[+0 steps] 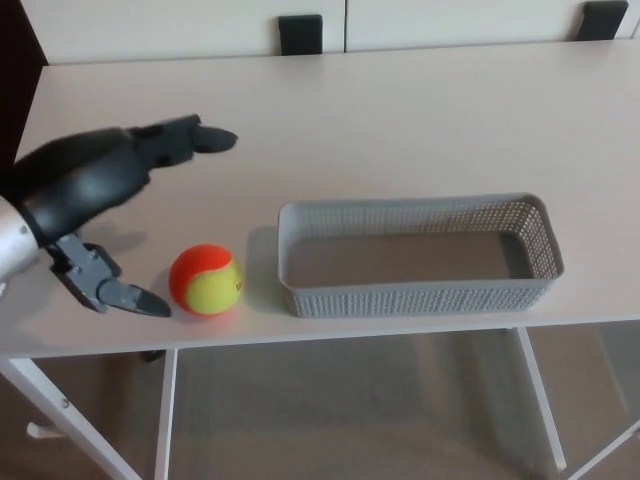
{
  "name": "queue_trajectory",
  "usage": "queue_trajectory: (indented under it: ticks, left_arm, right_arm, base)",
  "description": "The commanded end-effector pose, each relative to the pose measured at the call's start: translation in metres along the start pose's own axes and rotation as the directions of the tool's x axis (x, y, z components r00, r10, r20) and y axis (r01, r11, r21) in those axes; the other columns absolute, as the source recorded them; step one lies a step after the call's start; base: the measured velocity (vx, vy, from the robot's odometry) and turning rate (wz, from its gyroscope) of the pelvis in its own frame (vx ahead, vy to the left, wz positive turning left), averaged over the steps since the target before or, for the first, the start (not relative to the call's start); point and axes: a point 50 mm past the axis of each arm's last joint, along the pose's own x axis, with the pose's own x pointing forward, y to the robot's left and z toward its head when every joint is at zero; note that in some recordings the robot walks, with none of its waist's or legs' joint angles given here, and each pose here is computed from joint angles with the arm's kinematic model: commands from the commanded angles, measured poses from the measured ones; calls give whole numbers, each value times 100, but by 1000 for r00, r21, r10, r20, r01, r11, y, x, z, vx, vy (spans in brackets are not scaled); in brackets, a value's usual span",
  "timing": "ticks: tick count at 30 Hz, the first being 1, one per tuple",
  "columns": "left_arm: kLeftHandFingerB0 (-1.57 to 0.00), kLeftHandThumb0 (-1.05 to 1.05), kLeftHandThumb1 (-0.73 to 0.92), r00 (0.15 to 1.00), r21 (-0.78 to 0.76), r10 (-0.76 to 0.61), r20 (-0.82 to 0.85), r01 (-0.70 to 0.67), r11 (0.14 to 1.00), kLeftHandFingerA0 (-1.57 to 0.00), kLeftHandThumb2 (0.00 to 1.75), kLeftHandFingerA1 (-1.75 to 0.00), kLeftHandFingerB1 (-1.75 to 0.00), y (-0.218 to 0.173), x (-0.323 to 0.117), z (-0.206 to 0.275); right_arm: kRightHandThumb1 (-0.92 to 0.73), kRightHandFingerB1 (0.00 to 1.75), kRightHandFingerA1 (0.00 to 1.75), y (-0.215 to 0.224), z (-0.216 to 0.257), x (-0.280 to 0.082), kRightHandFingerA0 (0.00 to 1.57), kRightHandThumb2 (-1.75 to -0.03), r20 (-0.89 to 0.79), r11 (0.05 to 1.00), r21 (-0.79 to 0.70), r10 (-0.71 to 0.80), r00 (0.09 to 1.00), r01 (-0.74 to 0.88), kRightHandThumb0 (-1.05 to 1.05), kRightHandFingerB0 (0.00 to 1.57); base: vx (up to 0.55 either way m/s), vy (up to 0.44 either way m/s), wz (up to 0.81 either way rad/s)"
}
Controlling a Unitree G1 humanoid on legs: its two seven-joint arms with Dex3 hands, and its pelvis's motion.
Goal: The robot walk towards a table in front and uses its left hand to pickup a tennis ball on the left side and put it in a container on the right hand side
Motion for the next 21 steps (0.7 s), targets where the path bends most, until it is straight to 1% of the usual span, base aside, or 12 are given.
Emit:
queue_trajectory:
  ticks: [1, 3, 4, 6, 7, 8, 9, 13, 14, 15, 16, 21]
  left_arm:
    - [-4, -33, 23, 997, 29, -12, -76, 14, 999, -6, 55, -26, -24, -6, 1, 0]
    - [-5, -35, 25, 998, 33, 4, -68, -1, 999, -8, 55, -27, -22, -10, 4, 0]
    - [0, -27, 21, 998, 35, 7, -68, -5, 999, -1, 68, -37, -34, -11, 5, 0]
    - [0, -27, 25, 997, 37, 23, -70, -20, 999, -1, 68, -38, -31, -15, 10, -1]
    - [0, -26, 23, 997, 41, 35, -70, -32, 999, -4, 70, -44, -37, -16, 11, -1]
    - [0, -20, 7, 996, 49, 50, -68, -46, 998, 0, 70, -49, -48, -18, 13, -1]
    - [0, -20, 7, 996, 59, 65, -64, -61, 996, 0, 70, -49, -48, -19, 14, -1]
    - [0, -20, 10, 995, 90, 81, -64, -75, 993, -1, 71, -49, -47, -26, 23, -6]
    - [-13, -36, 30, 994, 95, 86, -65, -80, 992, -16, 55, -35, -31, -27, 24, -6]
    - [-13, -36, 30, 994, 102, 92, -66, -85, 991, -16, 55, -35, -31, -27, 25, -7]
    - [-6, -18, 10, 992, 131, 106, -70, -96, 987, -7, 73, -51, -49, -29, 28, -9]
    - [-7, -19, 10, 989, 190, 125, -83, -108, 976, -8, 73, -51, -50, -33, 38, -14]
  right_arm:
    - [-56, 27, 46, -2, -2, 1, 4, -67, -15, 1000, 6, -14, 1000, 14, -19, 2]
    - [-55, 28, 47, -2, 0, 0, 3, -69, -6, 1000, 3, -7, 1000, 7, -22, 1]
    - [-55, 27, 46, -1, 0, 0, 4, -68, -5, 1000, 1, -6, 1000, 6, -22, 2]
    - [-57, 25, 46, 0, 2, 1, 3, -64, -9, 1000, 1, -8, 1000, 8, -19, 5]
    - [-57, 25, 45, 0, 2, 0, 3, -64, -9, 1000, 1, -9, 1000, 9, -18, 5]
    - [-57, 26, 46, 0, 2, 0, 3, -64, -9, 1000, 3, -9, 1000, 9, -19, 5]
    - [-57, 26, 46, -1, 2, 0, 3, -64, -9, 1000, 6, -10, 1000, 10, -19, 5]
    - [-56, 28, 48, -1, 1, 0, 3, -67, -11, 1000, 6, -9, 1000, 9, -21, 3]
    - [-57, 27, 47, 0, 1, 0, 4, -66, -11, 1000, 5, -8, 1000, 8, -21, 5]
    - [-57, 27, 47, 0, 1, 0, 4, -66, -11, 1000, 4, -8, 1000, 8, -21, 5]
    - [-57, 27, 46, 0, 2, 1, 4, -66, -9, 1000, 1, -5, 1000, 5, -20, 4]
    - [-57, 28, 49, 1, 5, 3, 3, -65, 2, 1000, 2, -3, 1000, 3, -22, 5]
  base:
    - [0, 0, 0]
    - [0, 0, 0]
    - [0, 0, 0]
    - [0, 0, 0]
    - [0, 0, 0]
    - [0, 0, 0]
    - [0, 0, 0]
    - [0, 0, 0]
    - [0, 0, 0]
    - [0, 0, 0]
    - [0, 0, 0]
    - [0, 0, 0]
